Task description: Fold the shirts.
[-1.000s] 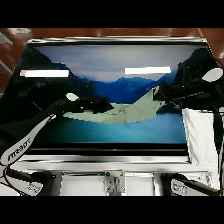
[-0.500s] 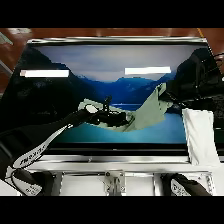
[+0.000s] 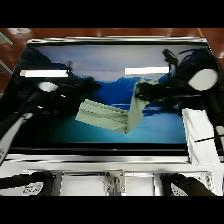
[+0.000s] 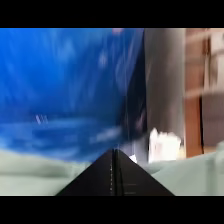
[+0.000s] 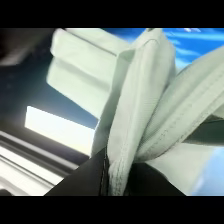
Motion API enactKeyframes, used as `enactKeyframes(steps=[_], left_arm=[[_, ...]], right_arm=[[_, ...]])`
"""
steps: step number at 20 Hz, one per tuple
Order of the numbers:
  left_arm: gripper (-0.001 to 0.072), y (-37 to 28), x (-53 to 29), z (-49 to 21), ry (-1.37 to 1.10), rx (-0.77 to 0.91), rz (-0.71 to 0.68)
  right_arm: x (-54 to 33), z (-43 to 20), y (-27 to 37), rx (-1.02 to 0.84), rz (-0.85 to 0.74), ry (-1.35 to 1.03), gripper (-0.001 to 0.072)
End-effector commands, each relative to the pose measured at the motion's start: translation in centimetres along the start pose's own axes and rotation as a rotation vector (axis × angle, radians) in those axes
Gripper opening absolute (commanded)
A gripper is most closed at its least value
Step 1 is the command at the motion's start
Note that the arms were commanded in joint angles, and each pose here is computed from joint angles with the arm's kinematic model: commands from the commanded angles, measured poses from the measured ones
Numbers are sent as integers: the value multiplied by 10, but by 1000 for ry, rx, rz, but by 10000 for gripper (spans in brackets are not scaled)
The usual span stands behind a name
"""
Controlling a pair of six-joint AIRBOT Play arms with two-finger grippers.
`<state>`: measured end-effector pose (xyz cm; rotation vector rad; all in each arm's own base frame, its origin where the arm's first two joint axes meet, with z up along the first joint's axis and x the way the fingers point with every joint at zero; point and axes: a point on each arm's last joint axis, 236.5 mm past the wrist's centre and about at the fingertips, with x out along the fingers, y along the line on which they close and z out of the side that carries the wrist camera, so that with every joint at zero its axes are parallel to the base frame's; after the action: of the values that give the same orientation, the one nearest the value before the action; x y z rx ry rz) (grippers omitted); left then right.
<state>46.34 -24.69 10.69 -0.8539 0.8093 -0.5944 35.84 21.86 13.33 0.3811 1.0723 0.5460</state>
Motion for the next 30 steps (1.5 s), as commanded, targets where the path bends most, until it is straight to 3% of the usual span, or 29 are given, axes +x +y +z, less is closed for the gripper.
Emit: enactKeyframes(steps=[1,4,5,6,7,8,11,15,18,19,20,21,25,30], left_arm=[[34,-15,-124,90,-259,93,19],[34,-46,-199,93,-312,167,-4],[35,-56,-211,79,-276,201,-18],[34,-62,-218,67,-244,246,-19],[34,-65,-224,55,-213,290,1],[35,-61,-229,47,-194,324,40],[35,-43,-235,40,-166,375,147],[35,-39,-233,40,-164,367,149],[35,-38,-233,40,-163,368,152],[35,-37,-233,40,-162,370,157],[35,-35,-234,40,-159,375,169],[35,-32,-234,40,-157,378,179],[35,-31,-234,40,-155,381,187],[35,-32,-234,39,-155,381,182]], right_arm=[[73,9,63,-30,111,-91,66],[165,-21,90,89,164,-45,67],[193,-30,94,145,178,-48,98],[219,-37,97,227,197,-55,289],[237,-45,100,312,217,-50,541],[250,-55,103,361,234,-28,569],[244,-67,107,274,266,47,569],[184,-61,59,95,205,197,569],[122,-67,-39,28,-62,339,569],[96,-74,-88,46,-221,399,591],[74,-84,-128,96,-363,448,680],[63,-94,-152,156,-421,482,682],[115,-110,-131,344,-182,390,682],[162,-118,-127,410,-131,352,682]])
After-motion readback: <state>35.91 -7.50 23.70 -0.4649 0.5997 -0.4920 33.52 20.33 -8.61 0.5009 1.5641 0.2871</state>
